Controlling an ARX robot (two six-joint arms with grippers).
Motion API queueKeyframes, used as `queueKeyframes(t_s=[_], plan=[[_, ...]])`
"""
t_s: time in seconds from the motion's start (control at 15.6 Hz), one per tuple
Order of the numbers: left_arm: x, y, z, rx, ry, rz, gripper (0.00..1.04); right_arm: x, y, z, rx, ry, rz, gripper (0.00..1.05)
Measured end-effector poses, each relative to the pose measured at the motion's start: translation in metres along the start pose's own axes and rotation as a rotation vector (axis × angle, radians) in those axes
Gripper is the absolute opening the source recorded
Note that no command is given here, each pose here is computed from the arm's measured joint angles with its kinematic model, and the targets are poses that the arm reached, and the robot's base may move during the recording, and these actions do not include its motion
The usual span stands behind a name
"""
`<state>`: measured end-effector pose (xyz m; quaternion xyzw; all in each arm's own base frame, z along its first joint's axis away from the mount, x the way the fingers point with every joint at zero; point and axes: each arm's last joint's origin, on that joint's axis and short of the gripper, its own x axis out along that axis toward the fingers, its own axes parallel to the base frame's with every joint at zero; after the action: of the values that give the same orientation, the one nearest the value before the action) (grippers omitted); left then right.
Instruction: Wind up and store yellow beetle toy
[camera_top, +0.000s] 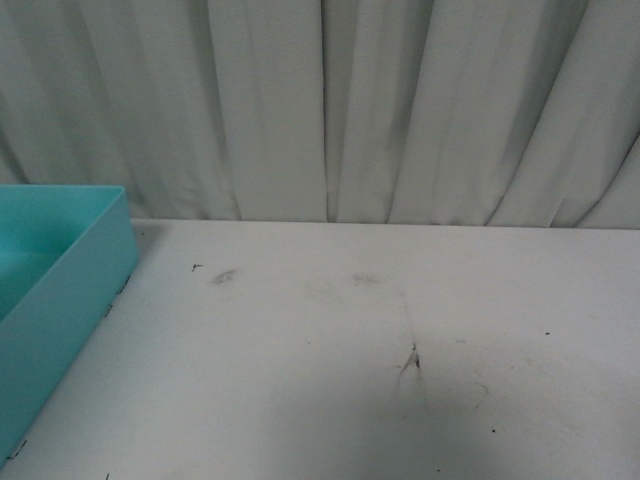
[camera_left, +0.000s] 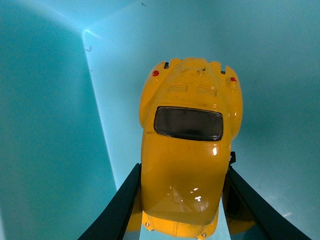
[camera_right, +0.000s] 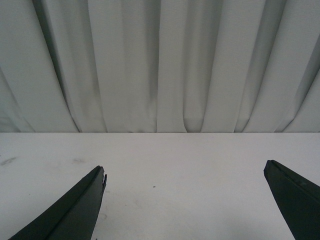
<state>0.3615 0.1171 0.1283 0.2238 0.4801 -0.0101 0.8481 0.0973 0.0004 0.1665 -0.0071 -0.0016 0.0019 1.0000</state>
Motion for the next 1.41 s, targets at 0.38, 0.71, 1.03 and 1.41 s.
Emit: queueKeyframes(t_s=[0.38, 0.71, 1.03, 1.41], plan=[[0.003, -0.004, 0.002, -0.008, -0.009, -0.038, 0.83, 0.0, 0.0, 0.0, 0.0, 0.0, 0.0, 0.98], [-0.065, 0.021, 0.033, -0.109, -0.355, -0.001, 0.98, 0.0, 0.0, 0.0, 0.0, 0.0, 0.0, 0.98], [-0.167, -0.033, 0.024, -0.342, -0.993, 0.062, 0.67, 0.0, 0.0, 0.0, 0.0, 0.0, 0.0, 0.98], [-0.168, -0.094, -0.048, -0.463, -1.016, 0.02, 0.02, 0.0, 0.0, 0.0, 0.0, 0.001, 0.0, 0.98]])
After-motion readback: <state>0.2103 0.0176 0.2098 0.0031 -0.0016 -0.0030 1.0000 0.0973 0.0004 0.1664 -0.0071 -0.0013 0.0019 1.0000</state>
